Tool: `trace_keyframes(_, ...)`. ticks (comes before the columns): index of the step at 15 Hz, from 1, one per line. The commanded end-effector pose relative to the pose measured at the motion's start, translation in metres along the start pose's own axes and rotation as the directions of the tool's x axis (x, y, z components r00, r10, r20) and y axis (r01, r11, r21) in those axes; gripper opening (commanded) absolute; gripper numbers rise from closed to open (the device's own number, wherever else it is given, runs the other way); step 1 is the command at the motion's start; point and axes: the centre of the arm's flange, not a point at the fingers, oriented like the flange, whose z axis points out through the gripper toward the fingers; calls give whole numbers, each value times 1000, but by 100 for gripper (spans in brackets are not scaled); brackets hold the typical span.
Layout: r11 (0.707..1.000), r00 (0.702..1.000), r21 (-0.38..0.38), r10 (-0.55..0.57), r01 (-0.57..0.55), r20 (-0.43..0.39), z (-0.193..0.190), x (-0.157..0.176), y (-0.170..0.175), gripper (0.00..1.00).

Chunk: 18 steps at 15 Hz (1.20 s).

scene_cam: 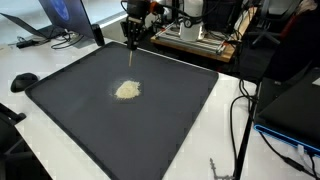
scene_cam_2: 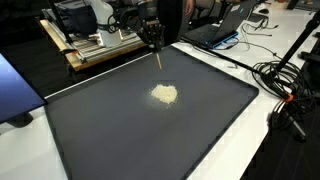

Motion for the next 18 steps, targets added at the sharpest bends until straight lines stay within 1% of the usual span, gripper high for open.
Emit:
trace_keyframes(1,993,993,-26,-112,112,29,-2,11,-24,3)
trace_keyframes(5,967,970,-88,-235,240,70,3,17,-51,3)
trace_keyframes(8,933,944,-150,-314,327,104,5,19,-71,3)
trace_keyframes(11,895,914,-193,-377,401,148,10,22,-91,3)
trace_keyframes(12,883,902,-196,-400,427,164,11,24,-96,3)
trace_keyframes(15,858,875,-191,-439,476,207,15,31,-108,3)
trace_keyframes(18,852,848,-139,-460,505,262,19,43,-117,3)
